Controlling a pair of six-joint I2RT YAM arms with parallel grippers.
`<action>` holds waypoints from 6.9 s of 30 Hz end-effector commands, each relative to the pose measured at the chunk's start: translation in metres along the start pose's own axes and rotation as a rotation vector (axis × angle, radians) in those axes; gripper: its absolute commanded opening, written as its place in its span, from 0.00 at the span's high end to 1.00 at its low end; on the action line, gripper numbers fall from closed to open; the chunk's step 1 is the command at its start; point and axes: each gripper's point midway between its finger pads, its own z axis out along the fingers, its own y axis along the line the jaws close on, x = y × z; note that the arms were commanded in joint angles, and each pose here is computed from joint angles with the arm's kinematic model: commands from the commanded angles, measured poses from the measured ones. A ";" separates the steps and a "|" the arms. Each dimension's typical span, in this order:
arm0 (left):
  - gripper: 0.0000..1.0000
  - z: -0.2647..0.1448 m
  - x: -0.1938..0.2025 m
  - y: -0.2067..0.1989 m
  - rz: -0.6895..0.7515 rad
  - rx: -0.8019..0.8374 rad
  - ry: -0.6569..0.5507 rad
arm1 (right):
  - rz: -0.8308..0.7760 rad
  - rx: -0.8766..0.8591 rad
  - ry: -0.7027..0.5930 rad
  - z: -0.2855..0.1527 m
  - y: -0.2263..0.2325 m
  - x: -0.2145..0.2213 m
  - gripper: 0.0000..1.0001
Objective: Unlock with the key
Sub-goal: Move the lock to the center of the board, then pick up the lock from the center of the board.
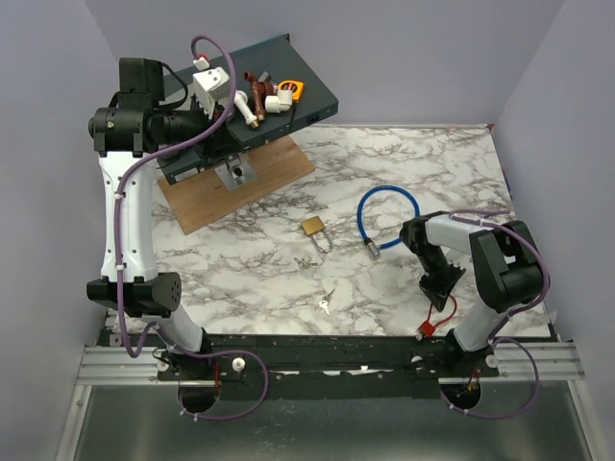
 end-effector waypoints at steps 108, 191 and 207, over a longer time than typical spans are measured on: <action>0.79 0.051 0.065 -0.124 0.164 0.317 0.383 | -0.577 -1.022 -0.514 -0.145 0.163 0.020 0.99; 1.00 0.109 0.044 -0.153 1.024 0.032 -0.070 | -0.891 -1.917 -0.672 -0.417 0.002 0.061 0.48; 1.00 0.054 0.036 -0.220 0.722 0.376 -0.119 | -1.256 -2.263 -0.986 -0.456 -0.080 0.098 0.36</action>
